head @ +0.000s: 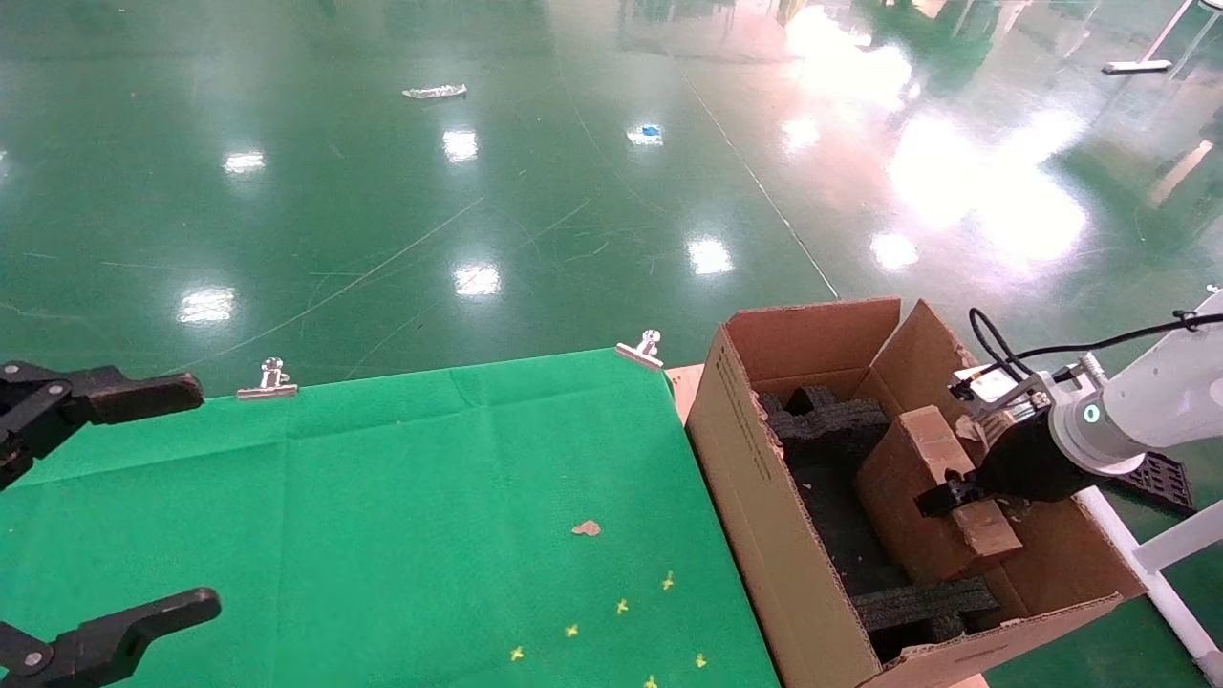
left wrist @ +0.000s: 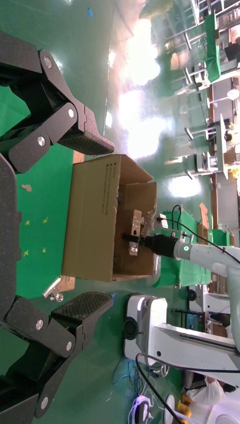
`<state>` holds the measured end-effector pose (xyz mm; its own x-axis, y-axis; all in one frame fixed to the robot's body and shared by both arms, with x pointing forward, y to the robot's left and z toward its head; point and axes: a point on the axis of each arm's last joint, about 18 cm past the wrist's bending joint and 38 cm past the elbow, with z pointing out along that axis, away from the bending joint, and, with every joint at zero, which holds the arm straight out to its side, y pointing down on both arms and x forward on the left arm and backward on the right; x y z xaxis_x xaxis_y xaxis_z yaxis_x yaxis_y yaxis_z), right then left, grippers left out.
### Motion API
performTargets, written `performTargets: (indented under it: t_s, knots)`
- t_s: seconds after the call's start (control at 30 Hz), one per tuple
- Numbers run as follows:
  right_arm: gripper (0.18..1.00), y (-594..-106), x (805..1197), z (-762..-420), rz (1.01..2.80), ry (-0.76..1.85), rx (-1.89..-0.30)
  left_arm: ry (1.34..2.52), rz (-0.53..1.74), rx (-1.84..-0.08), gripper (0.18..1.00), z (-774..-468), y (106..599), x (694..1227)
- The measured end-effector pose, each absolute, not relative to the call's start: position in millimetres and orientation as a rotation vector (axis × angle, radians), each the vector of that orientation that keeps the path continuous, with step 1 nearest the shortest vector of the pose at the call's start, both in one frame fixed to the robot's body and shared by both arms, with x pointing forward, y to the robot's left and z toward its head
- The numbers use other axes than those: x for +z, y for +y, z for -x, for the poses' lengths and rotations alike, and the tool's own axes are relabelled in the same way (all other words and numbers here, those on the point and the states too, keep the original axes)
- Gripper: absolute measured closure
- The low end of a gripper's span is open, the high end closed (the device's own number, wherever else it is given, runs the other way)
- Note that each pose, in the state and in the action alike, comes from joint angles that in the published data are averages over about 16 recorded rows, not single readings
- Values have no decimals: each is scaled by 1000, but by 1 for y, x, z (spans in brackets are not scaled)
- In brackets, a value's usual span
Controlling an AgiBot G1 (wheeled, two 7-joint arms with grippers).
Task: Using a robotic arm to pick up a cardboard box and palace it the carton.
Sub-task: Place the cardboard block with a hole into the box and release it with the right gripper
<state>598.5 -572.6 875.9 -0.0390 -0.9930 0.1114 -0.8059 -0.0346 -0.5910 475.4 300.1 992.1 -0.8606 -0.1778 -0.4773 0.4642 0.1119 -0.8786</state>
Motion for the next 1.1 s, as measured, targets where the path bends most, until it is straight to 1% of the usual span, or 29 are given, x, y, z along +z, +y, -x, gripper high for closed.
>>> performTargets:
  t_s: [0.07,0.3,0.5,0.73,0.83,0.9,1.03,1.1]
  knots:
    - [839,-573,877,-598,1896,1901,-741,1925,-278,-1799,184,-475,300,992]
    - [759,-572,880,-598,1902,1905,-740,1925,-278,-1799,184,-475,300,992]
    - [657,-571,882,-599,1909,1898,-739,1925,-278,-1799,184,-475,300,992]
    - [516,-567,893,-602,1910,1859,-746,1925,-278,-1799,184,-475,300,992]
    - [445,-565,904,-603,1901,1824,-756,1925,-278,-1799,184,-475,300,992]
    - [413,-563,915,-604,1893,1792,-768,1925,-278,-1799,184,-475,300,992]
    - [329,-560,945,-605,1871,1709,-807,1925,-278,-1799,184,-475,300,992]
    - [302,-558,963,-604,1856,1660,-831,1925,-278,-1799,184,-475,300,992]
